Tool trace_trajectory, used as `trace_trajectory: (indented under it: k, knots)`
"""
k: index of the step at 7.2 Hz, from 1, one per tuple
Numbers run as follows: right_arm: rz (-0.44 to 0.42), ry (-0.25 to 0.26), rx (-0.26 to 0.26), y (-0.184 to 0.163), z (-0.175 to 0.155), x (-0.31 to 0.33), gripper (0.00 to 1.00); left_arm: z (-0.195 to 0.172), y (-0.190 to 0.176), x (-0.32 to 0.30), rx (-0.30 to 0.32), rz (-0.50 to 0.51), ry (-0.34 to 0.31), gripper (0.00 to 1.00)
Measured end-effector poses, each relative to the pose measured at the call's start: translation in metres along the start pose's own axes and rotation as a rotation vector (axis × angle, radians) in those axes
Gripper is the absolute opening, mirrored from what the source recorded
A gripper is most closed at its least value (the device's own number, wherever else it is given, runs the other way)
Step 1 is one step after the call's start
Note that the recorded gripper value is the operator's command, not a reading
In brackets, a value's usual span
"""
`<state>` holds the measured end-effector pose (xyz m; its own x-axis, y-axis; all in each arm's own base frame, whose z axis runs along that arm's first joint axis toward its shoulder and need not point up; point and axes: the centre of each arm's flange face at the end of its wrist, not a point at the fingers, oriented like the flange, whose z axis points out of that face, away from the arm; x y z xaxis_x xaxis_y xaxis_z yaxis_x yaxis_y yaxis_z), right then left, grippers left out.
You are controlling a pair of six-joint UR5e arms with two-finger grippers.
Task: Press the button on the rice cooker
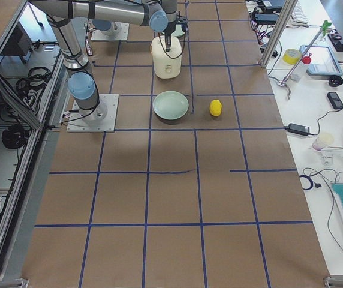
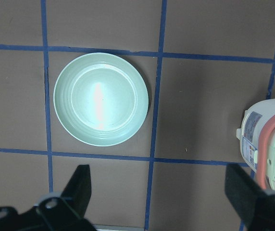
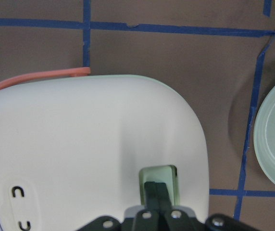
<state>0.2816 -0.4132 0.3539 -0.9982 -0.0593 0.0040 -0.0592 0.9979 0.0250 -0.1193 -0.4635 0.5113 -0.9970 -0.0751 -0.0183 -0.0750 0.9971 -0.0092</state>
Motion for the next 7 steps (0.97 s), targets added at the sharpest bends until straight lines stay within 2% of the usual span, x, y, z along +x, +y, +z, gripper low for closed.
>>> trace_trajectory:
  k: [1, 3, 4, 6, 7]
  knots:
    - [-0.001, 0.001, 0.002, 0.000, 0.001, -0.001, 0.99, 0.000, 0.000, 0.000, 0.000, 0.000, 0.000, 1.00]
    - [0.002, 0.000, 0.026, -0.006, -0.013, -0.001, 1.00, 0.000, 0.000, 0.000, 0.000, 0.000, 0.000, 1.00]
    - [0.006, 0.004, 0.020, -0.010, -0.029, 0.000, 1.00, 0.000, 0.000, 0.000, 0.000, 0.000, 0.000, 1.00]
    - [0.022, 0.035, -0.056, -0.021, -0.078, 0.014, 1.00, 0.000, 0.000, 0.000, 0.000, 0.000, 0.000, 1.00]
    - [0.037, 0.033, -0.043, -0.035, -0.106, 0.036, 1.00, 0.000, 0.000, 0.000, 0.000, 0.000, 0.000, 1.00]
